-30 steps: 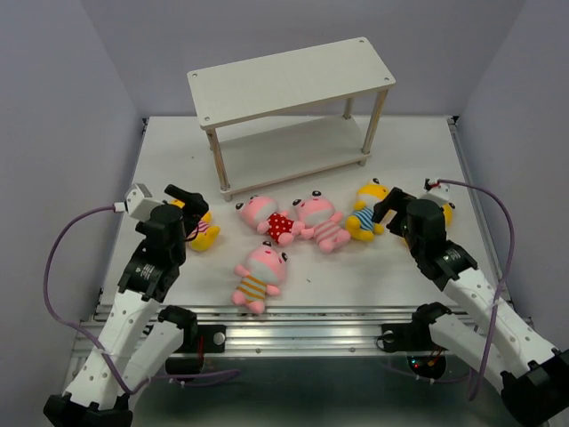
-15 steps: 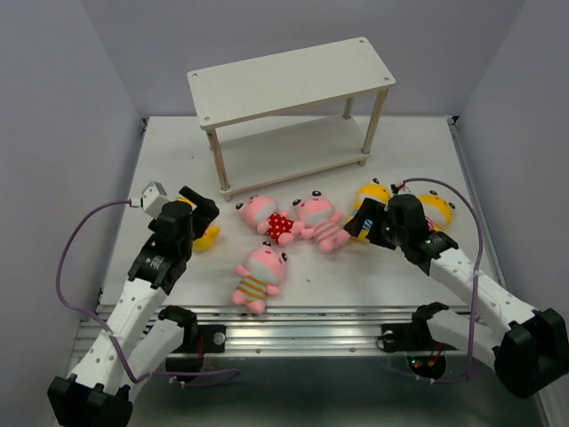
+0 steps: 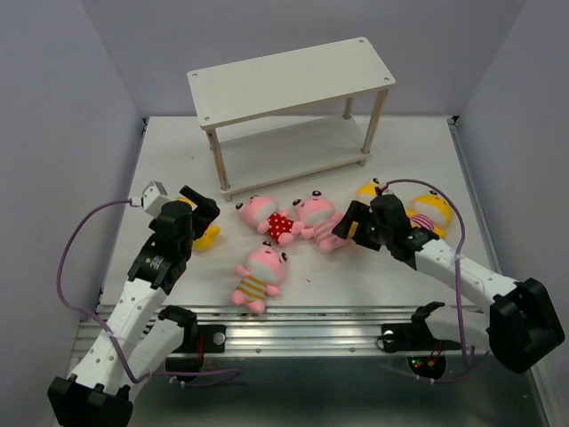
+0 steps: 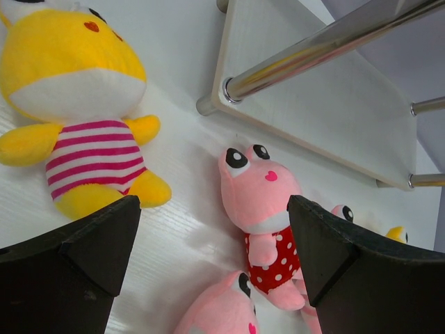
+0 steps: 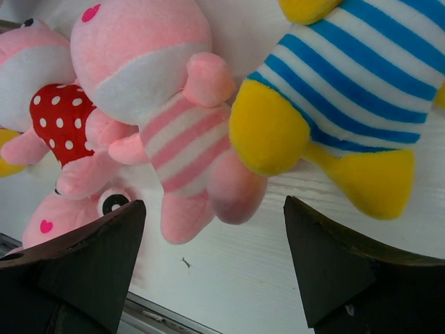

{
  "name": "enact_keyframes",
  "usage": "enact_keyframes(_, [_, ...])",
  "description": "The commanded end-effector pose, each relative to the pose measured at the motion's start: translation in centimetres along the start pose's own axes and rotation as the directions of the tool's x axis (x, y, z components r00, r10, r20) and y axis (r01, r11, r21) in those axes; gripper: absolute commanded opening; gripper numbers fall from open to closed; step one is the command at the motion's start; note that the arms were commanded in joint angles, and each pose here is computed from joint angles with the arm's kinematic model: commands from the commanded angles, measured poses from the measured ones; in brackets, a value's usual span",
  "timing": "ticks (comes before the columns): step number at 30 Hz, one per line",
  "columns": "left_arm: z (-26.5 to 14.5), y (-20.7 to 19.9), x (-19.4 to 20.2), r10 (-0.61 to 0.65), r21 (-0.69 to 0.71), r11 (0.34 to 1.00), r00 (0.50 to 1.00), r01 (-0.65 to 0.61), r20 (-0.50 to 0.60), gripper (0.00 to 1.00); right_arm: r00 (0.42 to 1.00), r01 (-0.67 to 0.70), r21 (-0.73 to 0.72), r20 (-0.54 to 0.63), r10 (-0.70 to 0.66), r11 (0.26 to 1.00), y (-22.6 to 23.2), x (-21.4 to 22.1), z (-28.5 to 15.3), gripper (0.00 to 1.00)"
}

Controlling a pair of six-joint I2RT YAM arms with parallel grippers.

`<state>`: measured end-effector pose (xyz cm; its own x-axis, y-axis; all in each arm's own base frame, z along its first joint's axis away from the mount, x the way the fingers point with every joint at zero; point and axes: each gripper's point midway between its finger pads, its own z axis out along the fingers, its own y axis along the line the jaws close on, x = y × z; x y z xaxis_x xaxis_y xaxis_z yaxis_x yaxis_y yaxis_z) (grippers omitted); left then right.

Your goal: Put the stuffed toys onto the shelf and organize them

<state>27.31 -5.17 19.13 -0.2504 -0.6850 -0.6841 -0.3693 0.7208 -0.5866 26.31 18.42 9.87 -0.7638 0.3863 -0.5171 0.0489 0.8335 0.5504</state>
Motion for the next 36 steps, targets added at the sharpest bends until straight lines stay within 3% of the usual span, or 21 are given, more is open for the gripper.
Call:
enact_keyframes(1, [-0.1,-0.3,-0.6,0.004,0.02,1.0,1.0,-0.004,0.03,0.99,0.998,-0.006,-0.018,0.057,0.007,1.0,1.3,-0.9,0.8,0.82])
enact_keyframes(16, [-0.4,0.1,-0.5,0.012,0.018,1.0,1.0,-0.012,0.026,0.99,0.993,-0.059,0.08,0.109,0.05,0.995,-0.6,-0.9,2.0,0.54])
enact_keyframes(21, [-0.4,0.2,-0.6,0.012,0.015,1.0,0.999,-0.013,0.032,0.99,0.996,-0.059,0.081,0.07,0.053,0.995,-0.5,-0.3,2.4,0.51])
enact_keyframes(25, [-0.6,0.3,-0.6,0.011,0.015,1.0,0.999,-0.011,0.032,0.99,0.997,-0.065,0.085,0.055,0.061,0.994,-0.6,0.1,2.5,0.33])
enact_keyframes(27, [-0.6,0.4,-0.6,0.009,0.013,1.0,0.999,-0.01,0.034,0.99,0.997,-0.059,0.073,0.063,0.054,0.996,-0.4,-0.2,2.4,0.29])
enact_keyframes(29, [-0.6,0.4,-0.6,0.007,0.013,1.0,0.999,-0.007,0.036,0.99,0.997,-0.036,0.057,0.07,0.032,0.998,0.1,-0.3,2.3,0.17])
enact_keyframes(30, [-0.6,0.3,-0.6,0.007,0.016,1.0,0.999,-0.007,0.035,0.99,0.996,-0.03,0.042,0.083,0.026,0.999,0.4,-0.6,2.1,0.03])
enact_keyframes(36, [-0.5,0.3,-0.5,0.004,0.019,1.0,0.999,-0.005,0.033,0.99,0.986,0.098,-0.089,0.143,-0.085,0.991,3.7,-2.4,0.5,0.01])
